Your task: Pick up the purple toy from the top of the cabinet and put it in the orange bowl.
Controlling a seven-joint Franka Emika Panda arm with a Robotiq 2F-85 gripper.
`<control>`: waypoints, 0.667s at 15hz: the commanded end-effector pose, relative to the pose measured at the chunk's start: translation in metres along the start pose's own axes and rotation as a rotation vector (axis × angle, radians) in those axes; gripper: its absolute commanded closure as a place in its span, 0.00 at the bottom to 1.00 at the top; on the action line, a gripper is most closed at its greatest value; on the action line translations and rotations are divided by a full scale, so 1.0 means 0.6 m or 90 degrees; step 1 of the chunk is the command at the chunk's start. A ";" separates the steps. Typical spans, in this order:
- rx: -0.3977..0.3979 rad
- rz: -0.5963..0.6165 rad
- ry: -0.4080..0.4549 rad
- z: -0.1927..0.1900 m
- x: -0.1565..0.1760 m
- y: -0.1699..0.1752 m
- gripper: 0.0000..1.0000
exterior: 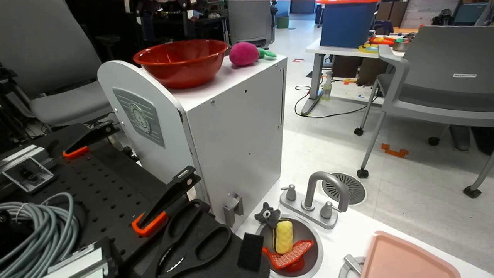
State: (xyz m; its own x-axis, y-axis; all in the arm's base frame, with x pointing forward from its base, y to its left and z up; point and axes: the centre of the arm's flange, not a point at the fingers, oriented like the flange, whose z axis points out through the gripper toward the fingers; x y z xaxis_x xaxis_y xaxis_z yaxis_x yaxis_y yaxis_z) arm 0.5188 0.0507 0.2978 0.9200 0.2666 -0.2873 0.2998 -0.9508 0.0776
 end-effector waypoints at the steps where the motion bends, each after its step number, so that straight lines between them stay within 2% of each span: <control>1: 0.009 0.012 0.005 -0.012 -0.015 -0.002 0.00; 10: 0.027 0.057 0.012 -0.003 -0.041 0.014 0.00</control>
State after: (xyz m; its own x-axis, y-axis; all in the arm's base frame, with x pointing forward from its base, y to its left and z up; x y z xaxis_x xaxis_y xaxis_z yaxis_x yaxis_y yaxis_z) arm 0.5144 0.0453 0.2991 0.9318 0.2251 -0.2848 0.2544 -0.9646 0.0698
